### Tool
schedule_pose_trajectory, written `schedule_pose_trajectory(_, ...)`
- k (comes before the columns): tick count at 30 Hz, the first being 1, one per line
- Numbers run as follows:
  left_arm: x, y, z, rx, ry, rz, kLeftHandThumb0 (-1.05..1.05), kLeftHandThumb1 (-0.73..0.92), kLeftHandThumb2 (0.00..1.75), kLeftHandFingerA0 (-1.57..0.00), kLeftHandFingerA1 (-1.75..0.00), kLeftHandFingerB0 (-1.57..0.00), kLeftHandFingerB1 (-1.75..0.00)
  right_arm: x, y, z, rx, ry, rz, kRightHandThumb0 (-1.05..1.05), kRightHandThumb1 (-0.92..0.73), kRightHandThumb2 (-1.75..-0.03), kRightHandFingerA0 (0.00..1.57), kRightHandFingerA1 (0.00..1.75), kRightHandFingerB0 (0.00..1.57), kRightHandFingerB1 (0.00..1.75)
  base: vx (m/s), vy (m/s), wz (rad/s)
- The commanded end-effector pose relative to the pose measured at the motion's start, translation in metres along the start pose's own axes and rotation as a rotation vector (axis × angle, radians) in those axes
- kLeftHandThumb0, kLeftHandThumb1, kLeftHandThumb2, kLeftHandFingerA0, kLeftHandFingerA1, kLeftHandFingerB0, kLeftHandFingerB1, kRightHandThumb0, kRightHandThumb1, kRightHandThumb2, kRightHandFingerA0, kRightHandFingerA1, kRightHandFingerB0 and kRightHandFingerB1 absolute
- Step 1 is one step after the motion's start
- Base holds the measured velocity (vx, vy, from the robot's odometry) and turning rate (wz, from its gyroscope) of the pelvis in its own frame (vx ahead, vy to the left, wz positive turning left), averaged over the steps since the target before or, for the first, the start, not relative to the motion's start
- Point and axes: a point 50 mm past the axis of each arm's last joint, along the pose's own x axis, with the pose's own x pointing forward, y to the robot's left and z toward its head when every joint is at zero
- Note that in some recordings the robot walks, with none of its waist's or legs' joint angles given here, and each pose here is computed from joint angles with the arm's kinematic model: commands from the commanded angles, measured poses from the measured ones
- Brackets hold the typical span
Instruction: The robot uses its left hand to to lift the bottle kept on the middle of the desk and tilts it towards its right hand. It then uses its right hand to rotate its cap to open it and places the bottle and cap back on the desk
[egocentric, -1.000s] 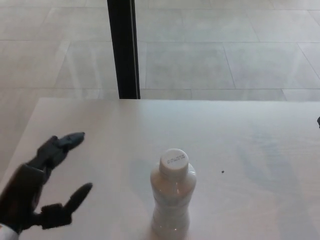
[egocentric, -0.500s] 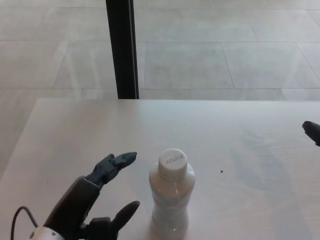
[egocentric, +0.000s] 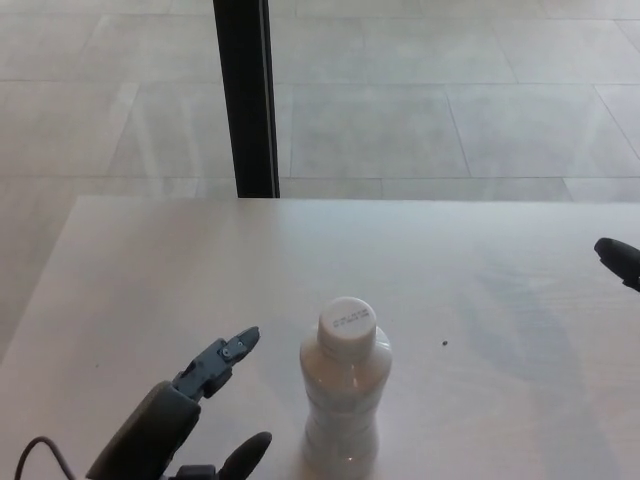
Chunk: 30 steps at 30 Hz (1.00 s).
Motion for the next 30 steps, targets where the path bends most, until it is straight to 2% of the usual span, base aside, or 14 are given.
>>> schedule_pose_trajectory(1, -0.001, -0.004, -0.006, 0.026, 0.052, -0.027, -1.05, 0.7, 0.62, 0.0, 0.0, 0.0, 0.0, 0.0, 0.001, 0.001, 0.01, 0.009, -0.009, -0.66, -0.65, -0.97, 0.33, 0.58, 0.19, 0.44, 0.0, 0.0, 0.0)
schedule_pose_trajectory(3, 0.002, -0.006, -0.002, 0.028, 0.032, -0.014, -1.05, 0.66, 0.62, 0.0, 0.0, 0.0, 0.0, 0.0, 0.002, 0.001, 0.006, 0.007, -0.006, -0.65, -0.82, -0.65, 0.39, 0.51, 0.26, 0.3, 0.0, 0.0, 0.0)
schedule_pose_trajectory(4, 0.003, -0.006, -0.001, 0.022, 0.029, -0.003, -1.05, 0.65, 0.62, 0.0, 0.0, 0.0, 0.0, 0.001, 0.003, 0.001, 0.005, 0.007, -0.007, -0.67, -0.65, -0.99, 0.34, 0.59, 0.18, 0.44, 0.0, 0.0, 0.0)
schedule_pose_trajectory(5, 0.004, -0.007, 0.0, 0.01, 0.024, 0.007, -1.05, 0.63, 0.62, 0.0, 0.0, 0.0, 0.0, 0.002, 0.003, 0.001, -0.001, 0.007, -0.006, -0.66, -0.82, -0.65, 0.4, 0.51, 0.27, 0.3, 0.0, 0.0, 0.0)
schedule_pose_trajectory(8, 0.006, -0.009, 0.004, -0.003, 0.017, 0.014, -1.05, 0.61, 0.61, 0.0, 0.0, 0.0, 0.0, 0.002, 0.004, 0.001, 0.006, 0.01, -0.002, -0.65, -0.82, -0.65, 0.4, 0.52, 0.28, 0.3, 0.0, 0.0, 0.0)
schedule_pose_trajectory(9, 0.007, -0.011, 0.004, -0.024, 0.007, 0.023, -1.05, 0.61, 1.07, 0.0, -0.19, 0.0, 0.0, 0.001, 0.004, 0.001, 0.002, 0.014, -0.006, -0.64, -0.82, -0.65, 0.39, 0.52, 0.29, 0.3, 0.0, 0.0, 0.0)
schedule_pose_trajectory(12, 0.007, -0.012, 0.005, -0.026, 0.009, 0.035, -1.05, 0.6, 1.06, 0.0, -0.19, 0.0, -0.01, 0.0, 0.004, 0.0, -0.002, 0.015, -0.005, -0.65, -0.82, -0.66, 0.38, 0.52, 0.27, 0.3, 0.0, 0.0, 0.0)
schedule_pose_trajectory(13, 0.007, -0.012, 0.005, -0.036, 0.007, 0.037, -1.05, 0.61, 1.06, 0.0, -0.19, 0.0, -0.01, 0.0, 0.003, 0.0, -0.007, 0.015, -0.007, -0.67, -0.64, -0.97, 0.34, 0.6, 0.21, 0.45, 0.0, 0.0, 0.0)
schedule_pose_trajectory(14, 0.006, -0.013, 0.005, -0.035, 0.01, 0.04, -1.05, 0.61, 1.06, 0.0, -0.18, 0.0, 0.0, 0.0, 0.003, 0.0, -0.007, 0.016, -0.007, -0.65, -0.82, -0.65, 0.39, 0.53, 0.29, 0.3, 0.0, 0.0, 0.0)
schedule_pose_trajectory(20, 0.006, -0.02, 0.003, -0.014, 0.03, 0.04, -1.02, 0.59, 1.04, 0.0, -0.21, 0.0, -0.03, 0.001, 0.003, 0.001, 0.001, 0.014, -0.009, -0.67, -0.81, -0.64, 0.4, 0.52, 0.31, 0.3, 0.0, 0.0, 0.0)
schedule_pose_trajectory(21, 0.005, -0.022, 0.002, -0.029, 0.035, 0.037, -1.05, 0.55, 0.57, 0.0, 0.0, 0.0, 0.0, 0.001, 0.003, 0.0, 0.002, 0.014, -0.008, -0.66, -0.81, -0.65, 0.39, 0.52, 0.29, 0.3, 0.0, 0.0, 0.0)
schedule_pose_trajectory(27, 0.012, -0.04, 0.005, -0.032, 0.06, 0.039, -0.99, 0.42, 0.76, 0.0, 0.0, 0.0, 0.0, 0.004, 0.009, -0.002, 0.013, 0.016, 0.002, -0.64, -0.82, -0.65, 0.41, 0.53, 0.29, 0.3, 0.0, 0.0, 0.0)
schedule_pose_trajectory(28, 0.014, -0.043, 0.006, -0.018, 0.057, 0.036, -0.92, 0.51, 0.98, 0.0, -0.28, 0.0, -0.15, 0.004, 0.01, -0.002, 0.013, 0.014, 0.005, -0.64, -0.82, -0.65, 0.41, 0.53, 0.29, 0.3, 0.0, 0.0, 0.0)
schedule_pose_trajectory(30, 0.019, -0.052, 0.006, 0.005, 0.06, 0.012, -0.98, 0.43, 0.76, 0.0, 0.0, 0.0, 0.0, 0.003, 0.011, -0.003, 0.02, 0.015, 0.007, -0.63, -0.81, -0.64, 0.42, 0.54, 0.29, 0.3, 0.0, 0.0, 0.0)
